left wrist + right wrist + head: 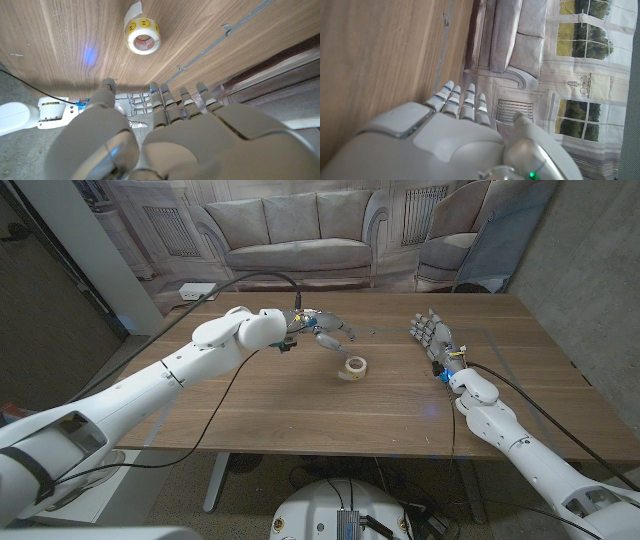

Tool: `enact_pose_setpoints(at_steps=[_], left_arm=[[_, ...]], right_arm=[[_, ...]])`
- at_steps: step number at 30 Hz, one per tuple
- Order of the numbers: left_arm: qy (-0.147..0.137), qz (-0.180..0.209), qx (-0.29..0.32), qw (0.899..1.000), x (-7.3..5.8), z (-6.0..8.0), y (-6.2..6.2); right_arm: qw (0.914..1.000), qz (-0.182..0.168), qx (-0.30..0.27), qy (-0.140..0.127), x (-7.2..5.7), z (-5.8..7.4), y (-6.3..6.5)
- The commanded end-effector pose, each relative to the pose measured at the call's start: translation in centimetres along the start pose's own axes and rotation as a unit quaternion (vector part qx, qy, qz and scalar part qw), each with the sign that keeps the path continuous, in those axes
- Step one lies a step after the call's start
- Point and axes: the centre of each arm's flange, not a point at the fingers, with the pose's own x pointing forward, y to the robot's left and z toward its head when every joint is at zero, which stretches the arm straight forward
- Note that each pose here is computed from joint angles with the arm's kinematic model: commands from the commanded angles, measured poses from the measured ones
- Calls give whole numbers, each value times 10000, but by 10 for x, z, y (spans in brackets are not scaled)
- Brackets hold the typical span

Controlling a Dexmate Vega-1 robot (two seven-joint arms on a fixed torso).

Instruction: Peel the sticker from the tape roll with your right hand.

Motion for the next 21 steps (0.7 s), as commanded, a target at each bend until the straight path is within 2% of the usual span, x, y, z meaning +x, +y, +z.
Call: enact_pose_setpoints(at_steps=[1,4,11,17,21], left_arm=[[112,-265,691,9972,11,19,12],[190,-385,948,9946,14,25,13],[269,-407,1194,9916,17,30,14],[377,-305,1557,9866,22,36,8],[344,-297,1404,9890,26,35,5]], right_arm=[[10000,-20,75,-34,-2,-2,-3],[9999,-24,90,-38,-3,-3,-4],[9999,-38,110,-41,-6,-4,-6],[9999,-51,144,-47,-8,-6,-8],[9999,-43,148,-52,-9,-7,-9]])
